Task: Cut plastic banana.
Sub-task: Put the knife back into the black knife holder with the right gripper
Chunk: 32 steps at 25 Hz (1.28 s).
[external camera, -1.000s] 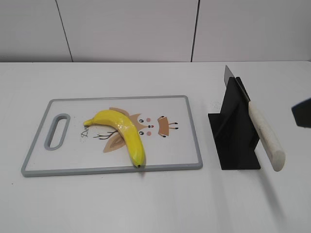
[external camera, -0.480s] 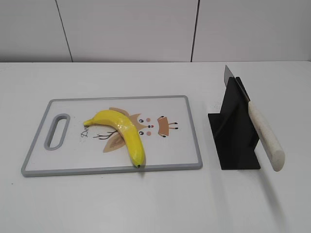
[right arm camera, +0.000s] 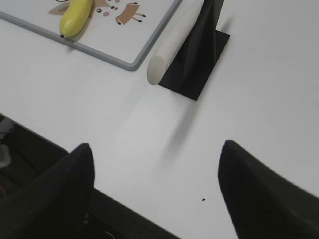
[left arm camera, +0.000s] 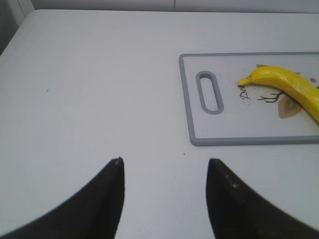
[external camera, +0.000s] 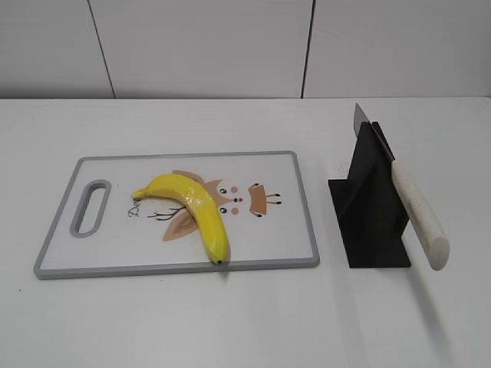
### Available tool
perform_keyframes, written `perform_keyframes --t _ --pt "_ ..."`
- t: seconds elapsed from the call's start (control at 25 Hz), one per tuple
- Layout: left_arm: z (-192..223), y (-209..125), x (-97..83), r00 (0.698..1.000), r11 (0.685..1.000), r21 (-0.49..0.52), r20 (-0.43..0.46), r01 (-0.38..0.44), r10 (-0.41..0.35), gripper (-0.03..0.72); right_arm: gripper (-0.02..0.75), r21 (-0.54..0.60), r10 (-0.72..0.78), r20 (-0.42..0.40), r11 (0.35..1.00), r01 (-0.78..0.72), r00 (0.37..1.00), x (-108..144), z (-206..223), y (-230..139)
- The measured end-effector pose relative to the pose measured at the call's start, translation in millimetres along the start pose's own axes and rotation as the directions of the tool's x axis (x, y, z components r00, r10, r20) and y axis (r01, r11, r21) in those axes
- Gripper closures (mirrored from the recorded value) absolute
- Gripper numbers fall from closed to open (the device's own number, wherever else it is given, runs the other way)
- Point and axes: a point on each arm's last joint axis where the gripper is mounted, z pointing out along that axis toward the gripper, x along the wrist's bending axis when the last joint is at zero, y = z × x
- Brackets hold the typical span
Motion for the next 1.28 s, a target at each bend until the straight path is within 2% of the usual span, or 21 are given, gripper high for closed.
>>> perform_keyframes --t 0.24,0.44,0.68,0.88,1.12,1.28 --pt "0 0 0.0 1.0 1.0 0.0 0.0 0.0 0.0 0.196 0.147 -0.063 -0.001 -0.006 0.998 0.0 1.0 1 -9 -5" --pt "0 0 0.0 1.0 1.0 0.0 0.0 0.0 0.0 0.205 0.147 -0.175 -0.009 -0.005 0.985 0.008 1.0 3 -24 -15" --pt "0 0 0.0 1.0 1.0 0.0 0.0 0.0 0.0 0.209 0.147 -0.19 0.003 0.013 0.982 0.0 1.0 3 -25 -16" --pt "0 0 0.0 1.0 1.0 0.0 0.0 0.0 0.0 0.209 0.148 -0.196 0.081 0.121 0.979 -0.056 0.989 4 -24 -16" --pt "0 0 0.0 1.0 1.0 -0.001 0.0 0.0 0.0 0.209 0.148 -0.216 0.201 0.287 0.966 -0.141 0.937 5 -22 -14" --pt "0 0 0.0 1.0 1.0 -0.001 0.0 0.0 0.0 0.209 0.148 -0.227 0.242 0.343 0.959 -0.17 0.907 5 -21 -14"
